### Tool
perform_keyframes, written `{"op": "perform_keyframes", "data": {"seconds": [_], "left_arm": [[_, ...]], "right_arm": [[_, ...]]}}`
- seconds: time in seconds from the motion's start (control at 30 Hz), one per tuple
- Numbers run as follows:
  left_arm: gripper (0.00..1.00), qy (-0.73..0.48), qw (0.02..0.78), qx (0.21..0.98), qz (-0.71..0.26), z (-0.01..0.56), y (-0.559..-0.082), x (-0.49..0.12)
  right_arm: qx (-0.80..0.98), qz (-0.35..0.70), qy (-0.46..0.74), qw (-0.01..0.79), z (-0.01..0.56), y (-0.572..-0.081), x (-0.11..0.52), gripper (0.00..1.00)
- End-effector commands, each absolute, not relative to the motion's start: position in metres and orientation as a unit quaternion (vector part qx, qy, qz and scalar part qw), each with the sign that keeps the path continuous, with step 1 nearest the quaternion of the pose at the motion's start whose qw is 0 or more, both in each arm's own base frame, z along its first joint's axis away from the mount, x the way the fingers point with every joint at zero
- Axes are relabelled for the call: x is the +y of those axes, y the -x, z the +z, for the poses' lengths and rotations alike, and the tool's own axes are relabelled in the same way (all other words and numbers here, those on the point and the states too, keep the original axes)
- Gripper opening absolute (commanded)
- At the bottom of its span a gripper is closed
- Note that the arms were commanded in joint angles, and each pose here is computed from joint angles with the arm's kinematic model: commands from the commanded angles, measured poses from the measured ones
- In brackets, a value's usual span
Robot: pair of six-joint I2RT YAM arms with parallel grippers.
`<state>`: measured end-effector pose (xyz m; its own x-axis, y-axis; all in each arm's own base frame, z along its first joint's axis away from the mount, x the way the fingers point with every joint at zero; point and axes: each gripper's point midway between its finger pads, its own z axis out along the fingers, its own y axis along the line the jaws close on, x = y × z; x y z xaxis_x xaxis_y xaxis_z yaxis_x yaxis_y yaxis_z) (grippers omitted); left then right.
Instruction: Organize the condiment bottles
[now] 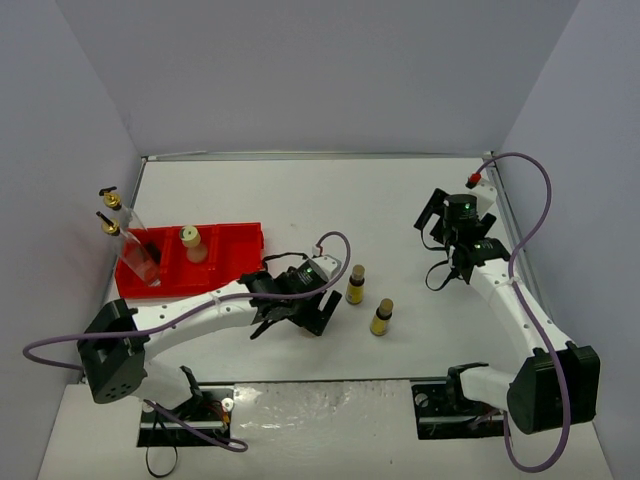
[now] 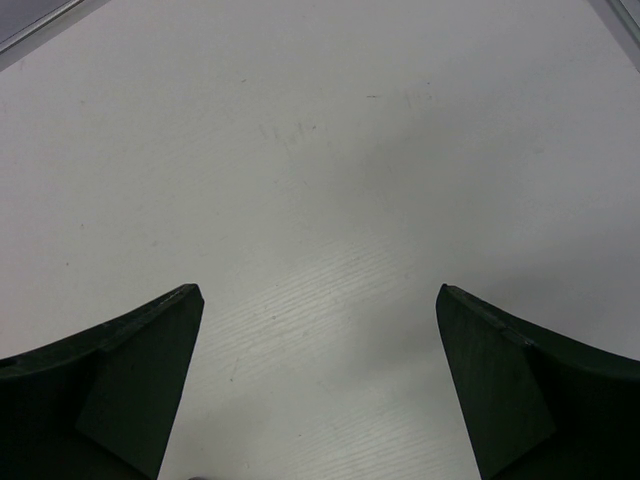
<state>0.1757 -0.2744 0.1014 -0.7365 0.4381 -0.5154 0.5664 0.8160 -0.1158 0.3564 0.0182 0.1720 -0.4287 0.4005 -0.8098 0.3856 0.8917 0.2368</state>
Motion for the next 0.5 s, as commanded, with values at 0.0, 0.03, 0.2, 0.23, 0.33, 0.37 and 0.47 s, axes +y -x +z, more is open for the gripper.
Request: {"op": "perform_keyframes", "data": {"seconds": [0.0, 0.03, 0.2, 0.23, 0.33, 0.37, 0.47], "left_arm": [[0.71, -0.265, 0.250, 0.920, -0.146, 0.111, -0.179, -0.285], [0.68, -0.266, 0.248, 0.920, -0.144, 0.110, -0.179, -0.285], [0.37, -0.269, 0.239, 0.923, -0.133, 0.098, -0.181, -0.286], [0.23, -0.269, 0.238, 0.924, -0.133, 0.097, -0.181, -0.288], [0.00, -0.267, 0.240, 0.925, -0.128, 0.097, -0.183, -0.288], [0.00, -0.265, 0.246, 0.924, -0.125, 0.101, -0.185, -0.288], [0.00, -0.247, 0.295, 0.916, -0.116, 0.126, -0.196, -0.284]], "right_arm": [[0.828, 0.003, -0.239, 0.507, 0.184, -0.367, 0.015, 1.00], [0.828, 0.003, -0.239, 0.508, 0.185, -0.367, 0.015, 1.00], [0.827, 0.005, -0.237, 0.510, 0.187, -0.367, 0.016, 1.00], [0.827, 0.004, -0.237, 0.510, 0.187, -0.367, 0.015, 1.00], [0.826, 0.000, -0.236, 0.512, 0.189, -0.366, 0.014, 1.00], [0.825, -0.001, -0.237, 0.514, 0.190, -0.366, 0.013, 1.00], [0.825, -0.001, -0.237, 0.514, 0.190, -0.366, 0.013, 1.00]]}}
